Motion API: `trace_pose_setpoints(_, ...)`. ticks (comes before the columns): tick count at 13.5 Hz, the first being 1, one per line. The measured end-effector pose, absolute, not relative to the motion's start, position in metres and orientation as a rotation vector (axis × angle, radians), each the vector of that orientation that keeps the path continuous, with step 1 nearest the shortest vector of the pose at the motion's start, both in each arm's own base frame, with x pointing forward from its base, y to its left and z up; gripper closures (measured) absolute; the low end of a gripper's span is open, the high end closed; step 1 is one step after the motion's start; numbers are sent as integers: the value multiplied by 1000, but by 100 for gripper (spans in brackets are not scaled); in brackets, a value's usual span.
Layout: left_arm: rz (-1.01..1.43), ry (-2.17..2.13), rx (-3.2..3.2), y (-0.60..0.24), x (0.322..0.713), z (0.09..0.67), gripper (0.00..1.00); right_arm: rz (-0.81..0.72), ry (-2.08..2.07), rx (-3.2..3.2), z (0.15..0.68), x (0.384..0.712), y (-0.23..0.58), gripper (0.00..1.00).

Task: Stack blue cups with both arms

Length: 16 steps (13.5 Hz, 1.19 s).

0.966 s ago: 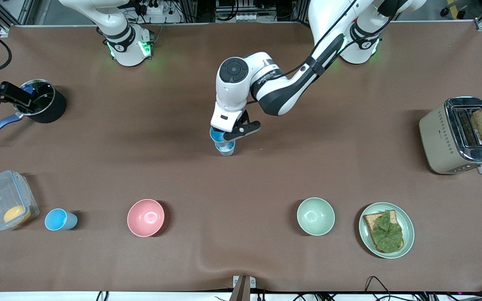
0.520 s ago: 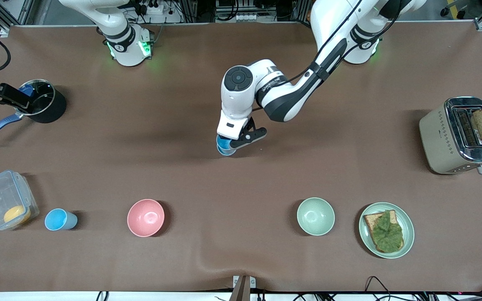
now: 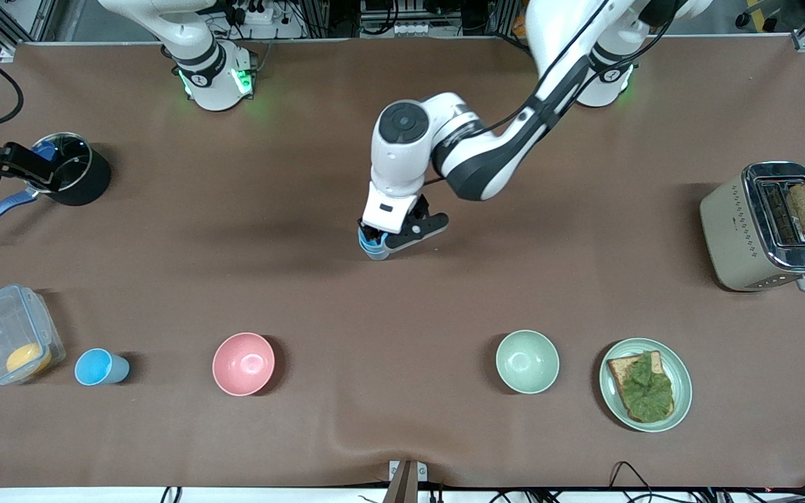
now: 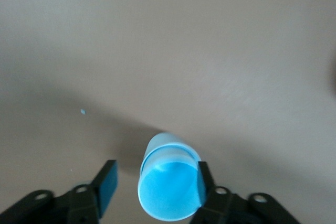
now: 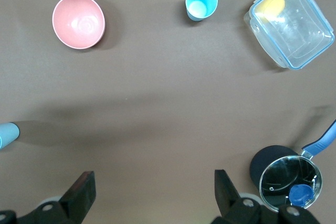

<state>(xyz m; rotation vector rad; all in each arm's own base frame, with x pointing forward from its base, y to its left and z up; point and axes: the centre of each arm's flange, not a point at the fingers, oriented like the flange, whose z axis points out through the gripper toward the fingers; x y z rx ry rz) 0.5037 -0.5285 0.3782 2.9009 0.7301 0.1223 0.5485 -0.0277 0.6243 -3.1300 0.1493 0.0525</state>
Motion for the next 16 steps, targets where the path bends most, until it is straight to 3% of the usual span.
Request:
trace_pose_setpoints(2, 217, 760, 2895, -489, 525, 444, 3, 53, 147, -3130, 624, 549, -27, 0)
trace_pose_setpoints(3, 269, 739, 2900, -460, 538, 477, 0, 53, 145, -3130, 624, 549, -26, 0)
trace_pose_setpoints(8, 376, 650, 2995, -317, 576, 579, 0, 53, 141, -3131, 624, 549, -25, 0)
trace_pose_setpoints(16, 310, 349, 3056, -171, 607, 616, 0, 53, 140, -3131, 623, 549, -24, 0)
